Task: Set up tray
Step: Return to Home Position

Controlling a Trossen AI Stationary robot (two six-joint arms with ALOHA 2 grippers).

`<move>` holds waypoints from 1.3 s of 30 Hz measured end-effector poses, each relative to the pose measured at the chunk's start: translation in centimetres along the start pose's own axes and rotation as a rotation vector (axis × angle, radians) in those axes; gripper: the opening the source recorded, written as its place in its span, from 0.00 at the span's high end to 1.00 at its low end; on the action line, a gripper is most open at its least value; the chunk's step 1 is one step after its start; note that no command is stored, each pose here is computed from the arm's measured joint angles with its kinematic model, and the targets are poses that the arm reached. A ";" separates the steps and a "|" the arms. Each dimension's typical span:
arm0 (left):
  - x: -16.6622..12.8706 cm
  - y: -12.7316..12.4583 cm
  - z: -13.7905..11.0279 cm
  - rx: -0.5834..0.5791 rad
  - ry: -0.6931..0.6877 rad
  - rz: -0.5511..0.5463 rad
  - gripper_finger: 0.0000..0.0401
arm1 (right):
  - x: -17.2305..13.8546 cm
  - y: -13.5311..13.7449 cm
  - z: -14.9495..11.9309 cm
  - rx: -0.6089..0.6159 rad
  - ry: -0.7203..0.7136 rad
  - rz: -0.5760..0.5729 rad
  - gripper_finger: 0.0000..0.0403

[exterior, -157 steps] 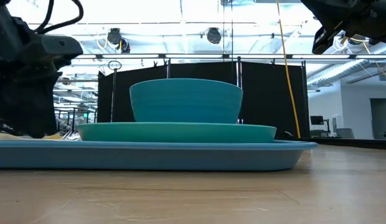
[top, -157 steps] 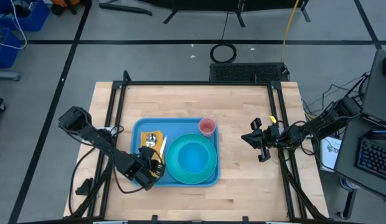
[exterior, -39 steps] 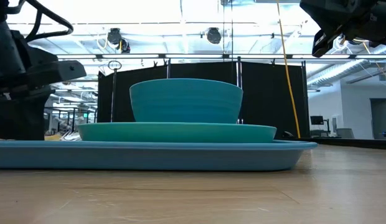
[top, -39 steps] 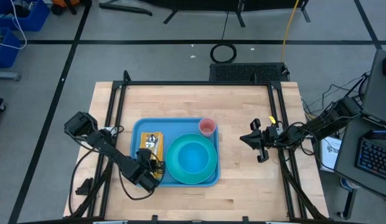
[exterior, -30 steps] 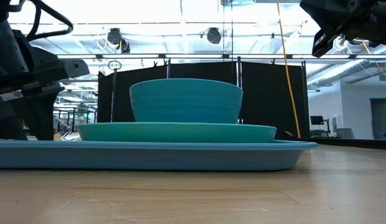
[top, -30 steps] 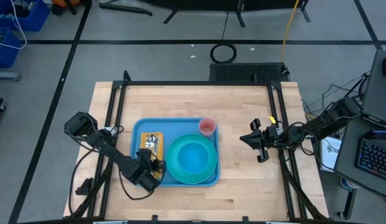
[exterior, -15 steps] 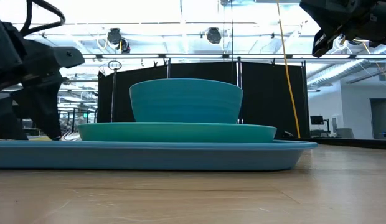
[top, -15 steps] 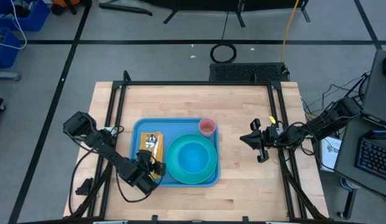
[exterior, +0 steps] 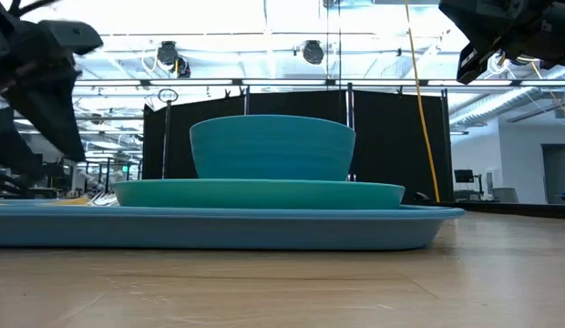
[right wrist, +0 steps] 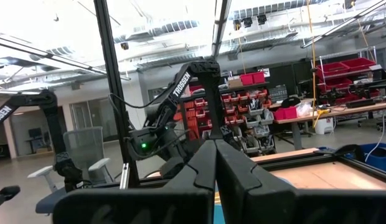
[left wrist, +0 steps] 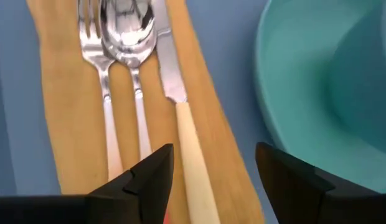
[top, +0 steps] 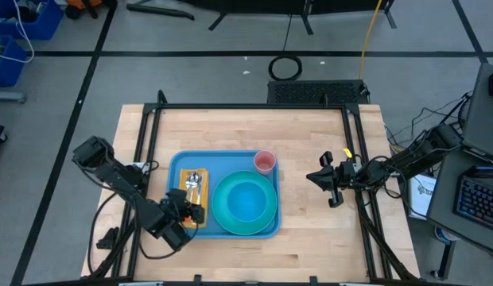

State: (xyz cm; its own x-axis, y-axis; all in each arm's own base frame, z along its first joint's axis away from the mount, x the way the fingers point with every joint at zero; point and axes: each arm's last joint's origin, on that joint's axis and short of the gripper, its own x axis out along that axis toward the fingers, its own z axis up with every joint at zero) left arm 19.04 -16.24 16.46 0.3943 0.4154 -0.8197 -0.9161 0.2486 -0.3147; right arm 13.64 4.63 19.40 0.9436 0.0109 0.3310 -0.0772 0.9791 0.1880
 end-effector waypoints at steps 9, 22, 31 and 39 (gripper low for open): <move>-1.6 0.5 -1.1 0.233 -0.064 -0.141 0.43 | 0.0 0.0 0.0 0.000 0.000 0.000 1.00; -6.1 -1.2 -5.2 0.569 -0.336 -0.634 0.43 | 0.0 0.0 0.0 0.000 0.000 0.000 1.00; -11.6 -1.6 -5.3 0.745 -0.459 -0.858 0.43 | 0.0 0.0 0.0 0.000 0.000 0.000 1.00; -11.9 -4.8 -3.7 0.908 -0.400 -1.052 0.43 | 0.0 0.0 0.0 0.000 0.000 0.000 1.00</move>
State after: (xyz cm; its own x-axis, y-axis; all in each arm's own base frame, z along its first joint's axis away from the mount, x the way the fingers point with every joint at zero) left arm 18.44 -25.56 25.95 0.9766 -0.1319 -0.1701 0.1077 0.9837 -0.1443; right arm 13.64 4.63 19.40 0.9435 0.0108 0.3312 -0.0772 0.9791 0.1880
